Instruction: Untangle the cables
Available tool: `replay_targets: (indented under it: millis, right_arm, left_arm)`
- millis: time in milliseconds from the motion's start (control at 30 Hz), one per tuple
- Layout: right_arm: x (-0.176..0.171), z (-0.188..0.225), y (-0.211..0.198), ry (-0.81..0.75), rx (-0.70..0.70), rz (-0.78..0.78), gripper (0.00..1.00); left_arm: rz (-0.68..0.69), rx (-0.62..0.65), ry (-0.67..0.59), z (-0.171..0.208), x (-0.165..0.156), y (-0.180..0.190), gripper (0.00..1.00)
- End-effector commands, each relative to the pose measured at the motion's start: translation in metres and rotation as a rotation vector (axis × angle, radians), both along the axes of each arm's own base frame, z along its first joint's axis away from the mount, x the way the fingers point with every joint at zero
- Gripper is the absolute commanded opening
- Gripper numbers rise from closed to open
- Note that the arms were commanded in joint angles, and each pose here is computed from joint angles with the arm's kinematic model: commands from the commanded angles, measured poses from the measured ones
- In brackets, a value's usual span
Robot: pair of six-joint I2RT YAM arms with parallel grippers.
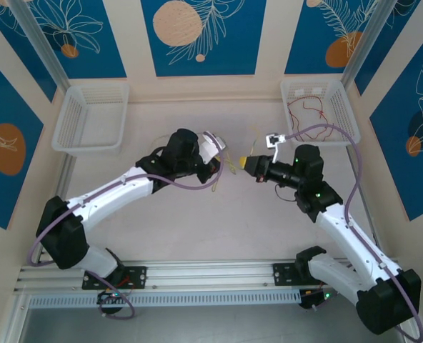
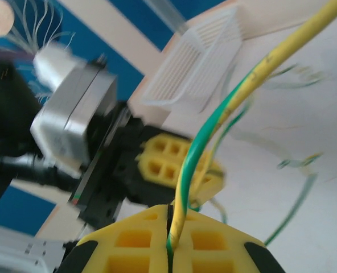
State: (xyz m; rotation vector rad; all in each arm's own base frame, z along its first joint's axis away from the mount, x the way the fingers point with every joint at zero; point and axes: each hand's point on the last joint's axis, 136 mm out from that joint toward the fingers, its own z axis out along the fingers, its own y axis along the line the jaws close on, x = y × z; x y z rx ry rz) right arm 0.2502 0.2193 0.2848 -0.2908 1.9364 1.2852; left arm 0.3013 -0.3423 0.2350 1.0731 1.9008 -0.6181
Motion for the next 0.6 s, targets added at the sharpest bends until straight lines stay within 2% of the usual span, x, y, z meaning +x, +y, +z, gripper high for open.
replay_targets:
  millis: [0,167,367,567]
  right_arm:
    - [-0.02,-0.011,0.025,-0.042,-0.049,0.101,0.0]
    - [-0.002,-0.029,0.029,-0.006,-0.102,0.009,0.0]
    - [0.024,-0.03,-0.001,0.016,-0.151,-0.2,0.0]
    - [0.028,-0.021,-0.035,0.055,-0.117,-0.265,0.0]
  left_arm:
    - [0.06,-0.037,0.009,0.013,0.021,0.001,0.0]
    - [0.03,-0.064,0.017,0.02,0.017,-0.006,0.0]
    - [-0.003,-0.078,-0.016,0.029,0.001,0.001,0.0]
    - [0.007,0.01,-0.003,0.007,-0.01,0.021,0.0]
